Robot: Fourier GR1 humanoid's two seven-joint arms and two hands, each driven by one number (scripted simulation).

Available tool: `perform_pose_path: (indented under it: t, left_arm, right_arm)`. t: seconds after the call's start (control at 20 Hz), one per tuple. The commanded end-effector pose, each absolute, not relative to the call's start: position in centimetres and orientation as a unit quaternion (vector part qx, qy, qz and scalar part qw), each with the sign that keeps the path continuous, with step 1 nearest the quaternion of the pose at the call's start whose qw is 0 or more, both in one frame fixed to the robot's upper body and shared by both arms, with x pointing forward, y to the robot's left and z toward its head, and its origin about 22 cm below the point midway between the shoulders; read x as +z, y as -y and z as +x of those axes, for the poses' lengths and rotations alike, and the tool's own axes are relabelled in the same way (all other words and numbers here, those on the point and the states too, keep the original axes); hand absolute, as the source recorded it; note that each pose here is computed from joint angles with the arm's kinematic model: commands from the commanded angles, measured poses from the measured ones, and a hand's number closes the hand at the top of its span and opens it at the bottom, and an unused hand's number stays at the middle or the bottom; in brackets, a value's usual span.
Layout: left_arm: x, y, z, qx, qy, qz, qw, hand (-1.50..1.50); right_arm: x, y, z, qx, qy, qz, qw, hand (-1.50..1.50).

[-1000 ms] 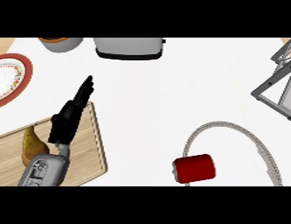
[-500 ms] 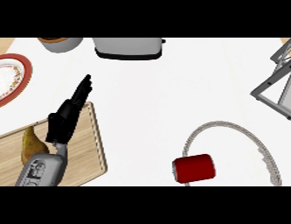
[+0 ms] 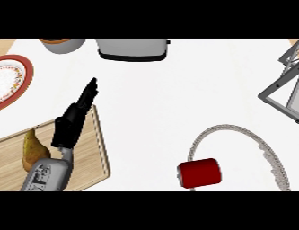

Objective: Pick the cupcake from the placemat and place it in the tiered shelf

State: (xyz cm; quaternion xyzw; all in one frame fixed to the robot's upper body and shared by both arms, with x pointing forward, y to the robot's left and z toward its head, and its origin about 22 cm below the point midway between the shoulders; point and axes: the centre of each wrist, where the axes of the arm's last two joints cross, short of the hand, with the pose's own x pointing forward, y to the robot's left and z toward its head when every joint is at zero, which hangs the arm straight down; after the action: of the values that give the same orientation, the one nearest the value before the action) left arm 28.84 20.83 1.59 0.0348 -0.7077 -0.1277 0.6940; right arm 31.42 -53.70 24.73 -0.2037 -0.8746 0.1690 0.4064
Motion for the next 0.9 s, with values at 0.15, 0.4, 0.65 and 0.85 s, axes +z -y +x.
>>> perform_pose_path:
  t: [0.15, 0.4, 0.65, 0.85]
  left_arm:
    - [1.0, -21.5, 28.0, -0.128, 0.709, 0.027, 0.692, 0.0]
    - [3.5, -22.6, 29.8, -0.13, 0.713, 0.033, 0.689, 0.0]
    - [1.7, -21.0, 28.4, -0.133, 0.714, 0.037, 0.686, 0.0]
    - [1.9, -19.1, 28.3, -0.138, 0.713, 0.028, 0.686, 0.0]
  right_arm:
    - [24.6, 53.3, 33.3, 0.168, 0.885, -0.167, 0.4, 1.5]
    - [23.0, 54.2, 32.5, 0.183, 0.828, -0.323, 0.42, -1.5]
    - [20.9, 55.5, 31.6, 0.167, 0.823, -0.318, 0.439, -1.5]
    - [23.6, 55.0, 32.6, 0.132, 0.833, -0.277, 0.46, -1.5]
